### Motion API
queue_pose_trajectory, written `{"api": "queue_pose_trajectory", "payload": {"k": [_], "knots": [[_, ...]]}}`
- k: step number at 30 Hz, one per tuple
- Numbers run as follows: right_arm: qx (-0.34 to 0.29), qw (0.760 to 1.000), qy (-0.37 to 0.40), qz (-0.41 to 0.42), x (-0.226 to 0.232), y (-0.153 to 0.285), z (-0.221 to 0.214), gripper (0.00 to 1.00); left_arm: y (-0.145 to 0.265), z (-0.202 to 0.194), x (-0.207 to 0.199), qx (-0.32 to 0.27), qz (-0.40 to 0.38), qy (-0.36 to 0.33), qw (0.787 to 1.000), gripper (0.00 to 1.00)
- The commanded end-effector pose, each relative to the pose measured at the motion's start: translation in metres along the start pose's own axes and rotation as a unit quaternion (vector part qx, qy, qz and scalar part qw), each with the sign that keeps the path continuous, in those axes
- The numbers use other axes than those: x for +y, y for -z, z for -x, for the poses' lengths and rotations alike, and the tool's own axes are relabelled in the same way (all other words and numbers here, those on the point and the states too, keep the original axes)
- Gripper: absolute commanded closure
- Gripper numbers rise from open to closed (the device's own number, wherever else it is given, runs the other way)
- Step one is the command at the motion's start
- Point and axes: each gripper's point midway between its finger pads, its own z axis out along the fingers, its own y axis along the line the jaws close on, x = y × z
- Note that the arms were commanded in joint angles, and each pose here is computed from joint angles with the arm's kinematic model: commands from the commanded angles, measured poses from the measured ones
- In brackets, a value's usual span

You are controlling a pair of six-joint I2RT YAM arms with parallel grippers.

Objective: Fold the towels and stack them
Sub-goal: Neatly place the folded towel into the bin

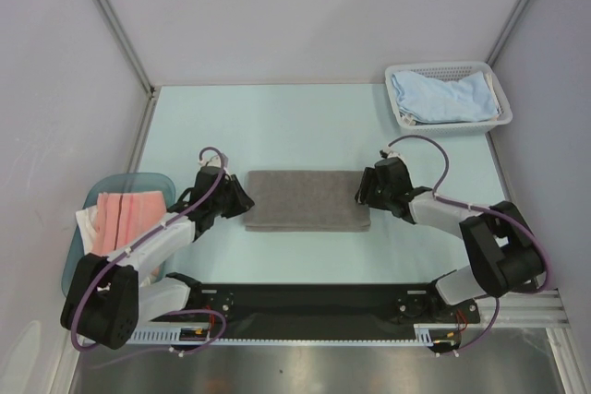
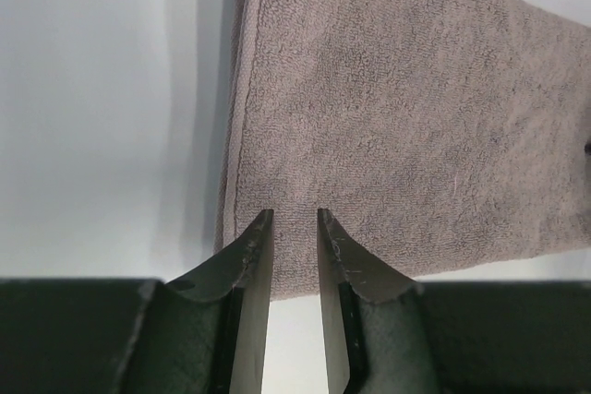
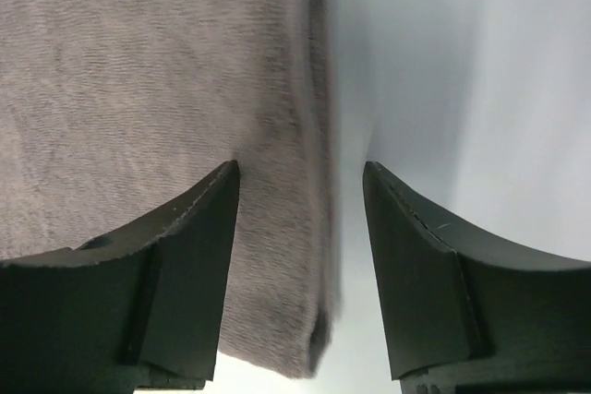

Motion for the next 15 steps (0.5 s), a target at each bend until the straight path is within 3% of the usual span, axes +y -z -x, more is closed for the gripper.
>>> {"api": "queue_pose_trajectory", "payload": {"k": [1,8,14,15], "knots": [[-0.004,1.0,0.019,-0.004,0.011,-0.009,-0.002,0.4,-0.001,0.009,-0.014,-0.015,-0.027,-0.016,0.999,0.7],[0.02,0.997,0.038,-0.058,-0.002,-0.01,-0.023,0.52,0.003,0.006,-0.018,-0.013,-0.039,-0.01,0.999,0.71],[0.033,0.993,0.067,-0.096,-0.002,-0.008,-0.027,0.78,0.023,0.016,-0.04,-0.021,-0.07,-0.01,0.997,0.74],[0.03,0.991,0.078,-0.106,-0.003,-0.007,-0.025,0.9,0.028,0.016,-0.042,-0.018,-0.072,-0.012,0.997,0.74]]}}
